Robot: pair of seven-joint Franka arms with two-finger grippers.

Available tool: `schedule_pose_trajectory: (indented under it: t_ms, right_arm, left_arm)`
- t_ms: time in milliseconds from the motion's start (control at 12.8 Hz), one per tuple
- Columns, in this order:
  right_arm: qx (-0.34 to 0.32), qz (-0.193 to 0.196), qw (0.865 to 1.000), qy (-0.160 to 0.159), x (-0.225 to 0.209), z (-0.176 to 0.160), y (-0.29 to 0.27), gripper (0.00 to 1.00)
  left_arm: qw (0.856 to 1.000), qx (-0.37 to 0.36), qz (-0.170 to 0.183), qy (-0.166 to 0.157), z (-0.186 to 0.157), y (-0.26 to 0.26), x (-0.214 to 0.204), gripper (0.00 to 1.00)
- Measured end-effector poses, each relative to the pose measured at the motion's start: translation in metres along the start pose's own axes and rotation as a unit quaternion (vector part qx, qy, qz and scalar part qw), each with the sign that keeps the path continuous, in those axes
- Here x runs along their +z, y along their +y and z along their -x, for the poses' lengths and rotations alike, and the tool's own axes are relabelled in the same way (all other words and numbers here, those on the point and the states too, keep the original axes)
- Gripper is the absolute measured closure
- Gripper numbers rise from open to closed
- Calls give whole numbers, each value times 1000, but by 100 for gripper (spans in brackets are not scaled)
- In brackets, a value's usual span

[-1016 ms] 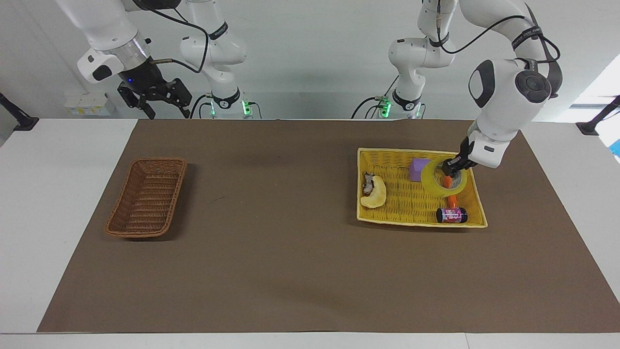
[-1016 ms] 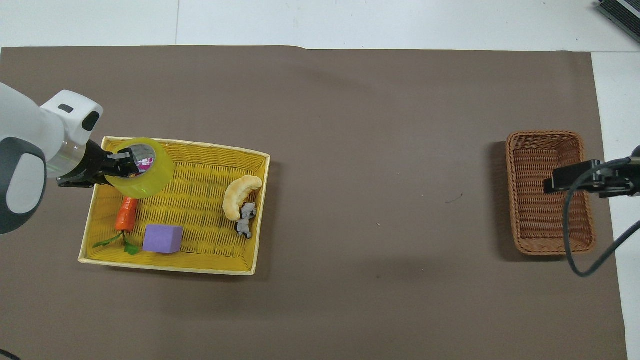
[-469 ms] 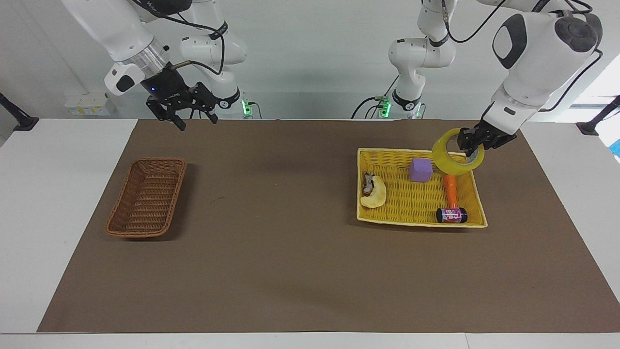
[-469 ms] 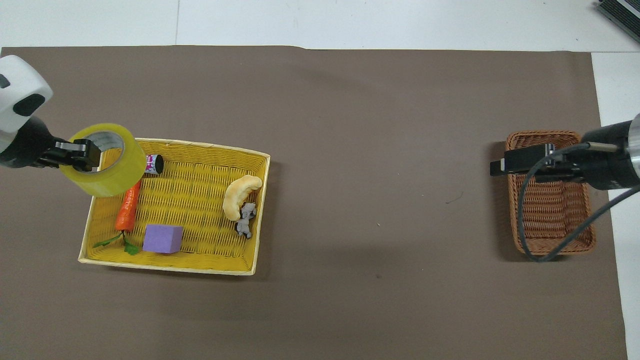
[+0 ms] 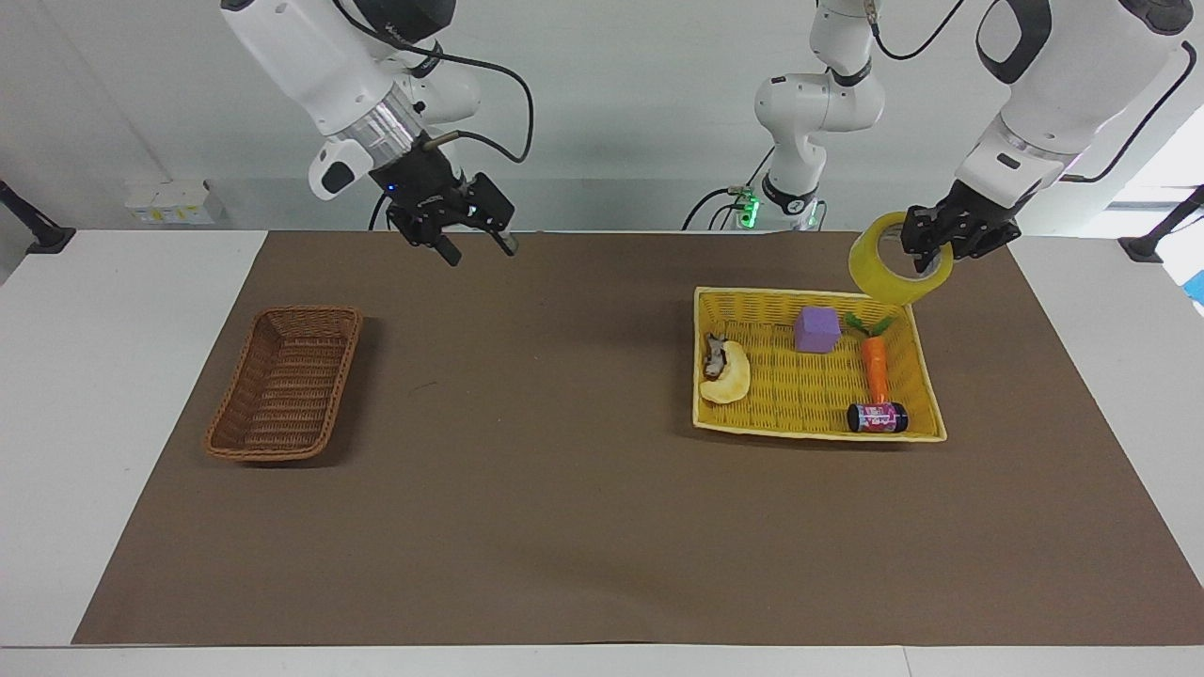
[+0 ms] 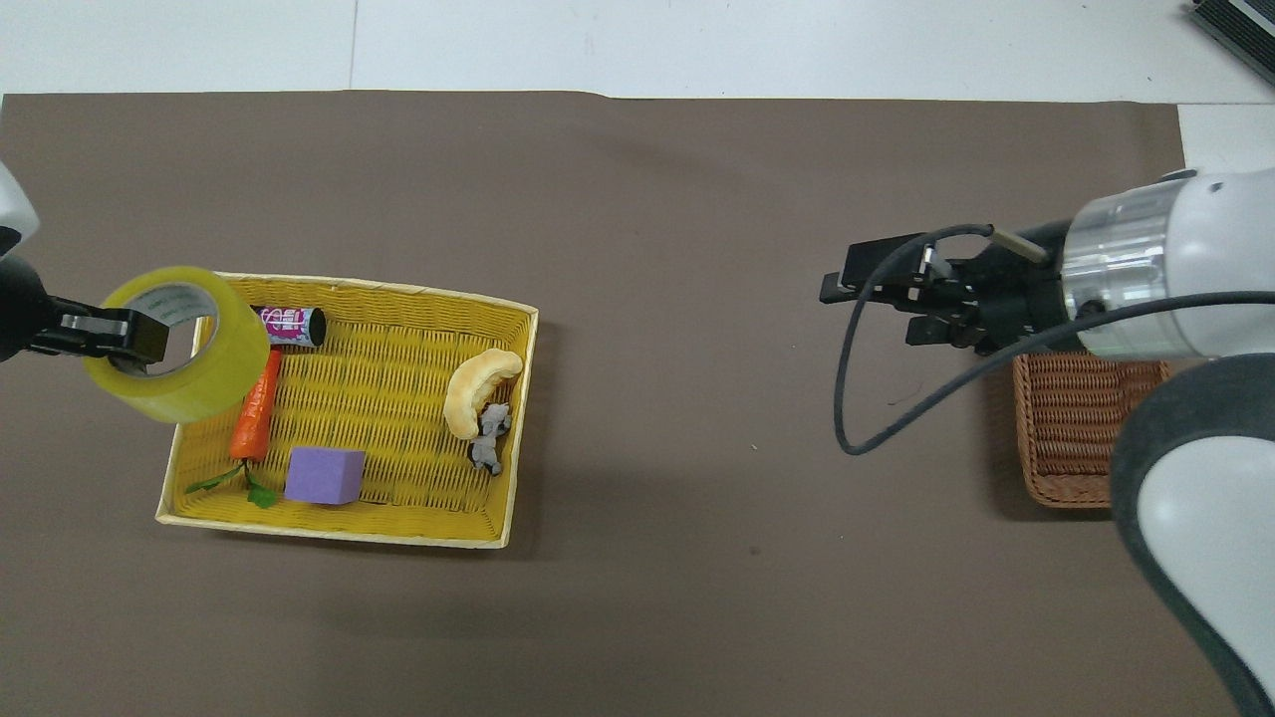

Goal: Move tape to another basket
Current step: 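Carry the tape toward the center while the right gripper reaches toward it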

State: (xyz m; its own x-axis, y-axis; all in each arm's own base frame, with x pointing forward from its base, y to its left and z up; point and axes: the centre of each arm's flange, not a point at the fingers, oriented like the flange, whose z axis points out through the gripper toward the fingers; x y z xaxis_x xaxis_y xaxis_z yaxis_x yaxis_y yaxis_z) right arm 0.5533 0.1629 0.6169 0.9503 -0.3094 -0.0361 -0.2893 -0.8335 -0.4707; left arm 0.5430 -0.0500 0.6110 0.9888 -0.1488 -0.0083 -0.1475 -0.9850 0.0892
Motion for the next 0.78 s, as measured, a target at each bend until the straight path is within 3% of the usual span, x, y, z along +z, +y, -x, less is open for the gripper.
schedule_pose_trajectory:
  t_ms: [547, 782]
  right_arm:
    - [66, -83, 994, -17, 48, 7, -42, 0]
    - [84, -124, 989, -12, 66, 8, -47, 0]
  left_arm:
    - [998, -26, 28, 57, -5, 145, 3, 75]
    - [995, -19, 70, 73, 0, 194, 4, 75]
